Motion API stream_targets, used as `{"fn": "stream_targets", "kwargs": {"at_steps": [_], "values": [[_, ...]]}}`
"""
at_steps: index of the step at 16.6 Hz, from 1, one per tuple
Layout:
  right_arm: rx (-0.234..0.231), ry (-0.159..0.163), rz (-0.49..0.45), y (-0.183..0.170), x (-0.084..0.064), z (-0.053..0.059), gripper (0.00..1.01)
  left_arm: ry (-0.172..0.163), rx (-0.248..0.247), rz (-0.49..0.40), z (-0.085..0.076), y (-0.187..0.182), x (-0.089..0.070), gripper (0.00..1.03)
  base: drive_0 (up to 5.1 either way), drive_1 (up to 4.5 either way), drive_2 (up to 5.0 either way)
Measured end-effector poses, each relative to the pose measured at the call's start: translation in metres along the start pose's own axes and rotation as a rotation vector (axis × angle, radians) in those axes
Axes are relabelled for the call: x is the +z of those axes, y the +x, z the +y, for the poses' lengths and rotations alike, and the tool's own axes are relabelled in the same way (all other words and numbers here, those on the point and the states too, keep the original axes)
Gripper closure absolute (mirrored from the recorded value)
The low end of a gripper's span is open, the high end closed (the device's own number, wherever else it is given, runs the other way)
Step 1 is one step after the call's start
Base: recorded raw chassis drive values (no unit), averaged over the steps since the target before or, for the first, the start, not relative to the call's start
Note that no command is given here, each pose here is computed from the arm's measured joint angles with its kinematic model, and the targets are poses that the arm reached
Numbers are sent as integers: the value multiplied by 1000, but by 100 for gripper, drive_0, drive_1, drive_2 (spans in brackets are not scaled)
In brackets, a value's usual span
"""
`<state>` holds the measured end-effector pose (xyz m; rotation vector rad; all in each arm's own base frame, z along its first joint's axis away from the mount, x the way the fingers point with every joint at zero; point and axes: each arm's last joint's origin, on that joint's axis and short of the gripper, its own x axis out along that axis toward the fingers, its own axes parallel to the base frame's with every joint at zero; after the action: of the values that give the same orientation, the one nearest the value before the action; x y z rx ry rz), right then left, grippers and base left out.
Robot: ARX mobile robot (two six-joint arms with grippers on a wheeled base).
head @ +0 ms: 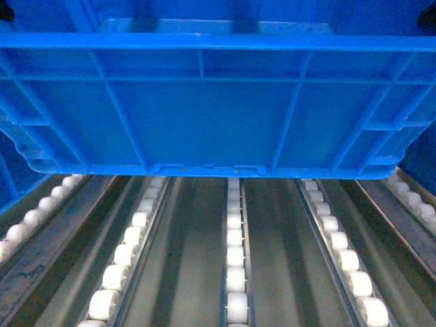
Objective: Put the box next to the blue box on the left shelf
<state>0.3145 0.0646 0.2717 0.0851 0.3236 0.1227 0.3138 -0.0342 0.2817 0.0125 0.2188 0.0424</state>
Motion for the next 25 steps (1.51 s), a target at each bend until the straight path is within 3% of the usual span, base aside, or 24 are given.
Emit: {"fn": "stream_targets", "kwargs": {"at_steps": [25], "values": [[0,0,0,0,0,0,94,0,0,0,0,0,0,88,0,0,0]]}}
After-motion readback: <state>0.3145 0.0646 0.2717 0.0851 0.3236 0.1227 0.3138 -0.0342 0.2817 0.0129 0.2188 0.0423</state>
